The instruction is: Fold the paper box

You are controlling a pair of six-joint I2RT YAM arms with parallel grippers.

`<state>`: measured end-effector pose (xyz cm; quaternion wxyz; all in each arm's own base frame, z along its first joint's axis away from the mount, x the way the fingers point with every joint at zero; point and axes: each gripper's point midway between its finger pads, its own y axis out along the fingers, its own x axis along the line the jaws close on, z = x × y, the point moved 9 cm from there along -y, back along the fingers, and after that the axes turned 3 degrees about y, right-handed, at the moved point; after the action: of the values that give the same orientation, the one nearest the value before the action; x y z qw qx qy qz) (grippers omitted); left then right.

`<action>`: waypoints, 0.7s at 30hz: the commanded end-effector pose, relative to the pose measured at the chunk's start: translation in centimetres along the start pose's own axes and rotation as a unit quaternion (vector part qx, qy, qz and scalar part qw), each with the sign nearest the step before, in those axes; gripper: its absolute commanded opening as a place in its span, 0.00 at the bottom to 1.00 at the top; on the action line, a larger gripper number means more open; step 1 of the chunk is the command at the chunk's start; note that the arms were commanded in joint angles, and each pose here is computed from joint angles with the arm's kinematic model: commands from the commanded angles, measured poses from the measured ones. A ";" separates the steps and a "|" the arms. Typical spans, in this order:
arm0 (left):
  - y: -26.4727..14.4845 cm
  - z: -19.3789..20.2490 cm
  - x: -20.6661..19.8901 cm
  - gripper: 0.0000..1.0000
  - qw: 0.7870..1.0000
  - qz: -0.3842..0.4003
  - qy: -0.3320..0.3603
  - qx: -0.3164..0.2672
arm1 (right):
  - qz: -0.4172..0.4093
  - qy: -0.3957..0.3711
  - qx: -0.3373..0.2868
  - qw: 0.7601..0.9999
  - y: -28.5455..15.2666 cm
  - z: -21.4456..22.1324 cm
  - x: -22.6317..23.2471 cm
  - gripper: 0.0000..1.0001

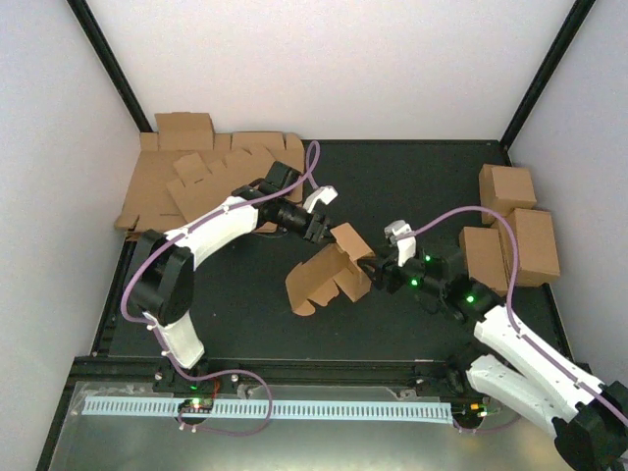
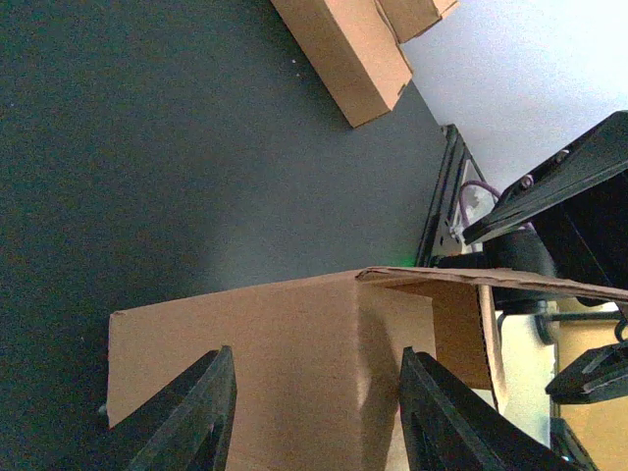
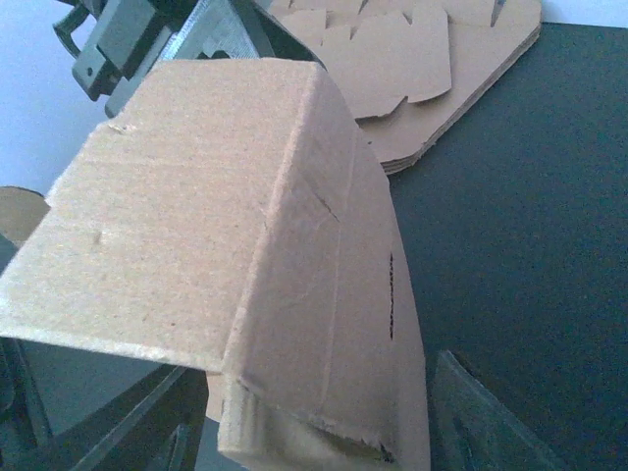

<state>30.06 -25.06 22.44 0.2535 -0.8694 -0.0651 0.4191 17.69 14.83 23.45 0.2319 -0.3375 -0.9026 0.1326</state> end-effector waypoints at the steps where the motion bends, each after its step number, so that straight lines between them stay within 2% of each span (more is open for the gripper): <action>1: 0.2 0.0 -0.1 0.48 1.000 -0.002 0.002 0.002 | 0.002 0.001 -0.013 1.000 -0.7 -0.6 0.2 0.68; 7: 0.1 0.1 -0.2 0.48 1.000 -0.004 0.003 0.001 | 0.007 0.004 -0.043 0.999 -1.2 -1.1 0.3 0.80; 21: -0.1 0.1 -0.4 0.48 1.000 -0.006 0.003 -0.002 | -0.012 -0.021 -0.099 0.995 -2.5 -3.2 1.3 0.90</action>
<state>30.08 -25.03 22.32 0.2553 -0.8687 -0.0688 0.4189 17.62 14.56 25.17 0.2152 -0.3485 -0.9077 0.0913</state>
